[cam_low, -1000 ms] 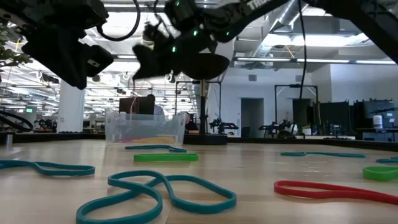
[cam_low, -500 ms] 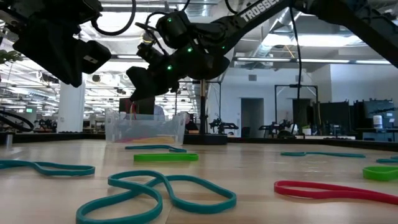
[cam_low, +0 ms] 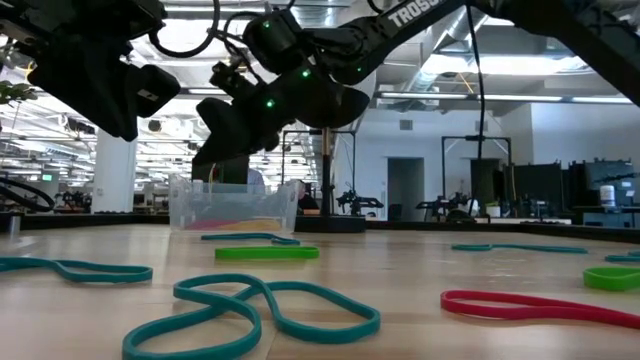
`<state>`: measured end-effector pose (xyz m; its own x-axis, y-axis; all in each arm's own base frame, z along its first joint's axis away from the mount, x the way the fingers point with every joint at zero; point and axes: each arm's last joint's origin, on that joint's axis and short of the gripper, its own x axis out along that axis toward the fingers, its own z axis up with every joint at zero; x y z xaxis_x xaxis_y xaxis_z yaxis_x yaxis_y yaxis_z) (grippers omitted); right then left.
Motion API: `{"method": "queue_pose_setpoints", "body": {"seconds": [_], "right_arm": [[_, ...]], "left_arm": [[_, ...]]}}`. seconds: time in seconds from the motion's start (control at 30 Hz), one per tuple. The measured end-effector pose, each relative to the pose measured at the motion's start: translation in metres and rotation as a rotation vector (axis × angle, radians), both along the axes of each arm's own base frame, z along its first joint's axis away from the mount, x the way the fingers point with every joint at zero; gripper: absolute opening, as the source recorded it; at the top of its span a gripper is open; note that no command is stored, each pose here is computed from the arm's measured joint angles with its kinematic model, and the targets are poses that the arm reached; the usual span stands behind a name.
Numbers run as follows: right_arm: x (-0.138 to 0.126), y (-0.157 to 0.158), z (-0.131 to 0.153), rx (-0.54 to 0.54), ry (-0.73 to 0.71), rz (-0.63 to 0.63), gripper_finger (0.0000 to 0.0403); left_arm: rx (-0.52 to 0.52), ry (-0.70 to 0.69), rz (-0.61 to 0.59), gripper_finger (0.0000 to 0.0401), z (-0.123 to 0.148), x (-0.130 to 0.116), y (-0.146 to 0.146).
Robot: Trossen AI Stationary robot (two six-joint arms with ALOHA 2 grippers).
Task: Pick and place items into bin
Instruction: Put the red rubber band into the transparent bin
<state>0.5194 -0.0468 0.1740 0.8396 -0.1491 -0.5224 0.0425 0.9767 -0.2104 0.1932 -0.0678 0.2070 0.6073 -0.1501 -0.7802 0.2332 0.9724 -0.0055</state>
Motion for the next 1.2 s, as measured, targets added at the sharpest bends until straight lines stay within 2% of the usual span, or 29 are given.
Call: {"method": "queue_pose_setpoints", "body": {"seconds": [0.1,0.2,0.33,0.43,0.53,0.67,0.73,0.83,1.03,1.2], "right_arm": [[-0.002,0.008,0.004,-0.025,0.019,0.03,0.0101],[-0.008,0.017,0.022,-0.027,0.03,0.047,0.0104],[-0.028,0.035,0.054,-0.022,0.118,0.083,0.0097],[-0.053,0.048,0.084,-0.013,0.21,0.107,0.0087],[-0.086,0.058,0.111,0.056,0.335,0.093,0.0075],[-0.132,0.071,0.132,0.272,0.548,0.112,0.0066],[-0.146,0.081,0.133,0.34,0.585,0.121,0.0064],[-0.161,0.102,0.125,0.378,0.61,0.126,0.0063],[-0.18,0.162,0.08,0.415,0.725,0.118,0.0063],[-0.186,0.205,0.055,0.462,0.805,0.03,0.0063]], "left_arm": [[0.002,-0.001,0.001,0.0046,0.0,0.0,0.0],[0.013,-0.005,0.012,0.0046,0.0,0.0,0.001],[0.035,-0.015,0.032,0.0046,0.0,0.001,0.001],[0.034,-0.027,0.038,0.0046,0.001,0.001,0.001],[0.027,-0.048,0.037,0.0046,0.002,0.003,0.001],[0.036,-0.083,0.032,0.0046,0.004,0.005,0.0],[0.054,-0.094,0.026,0.0046,0.005,0.006,0.0],[0.06,-0.104,0.026,0.0046,0.005,0.006,0.0],[0.057,-0.112,0.022,0.0046,0.006,0.007,0.0],[0.068,-0.124,0.004,0.0046,0.007,0.008,0.0]]}}
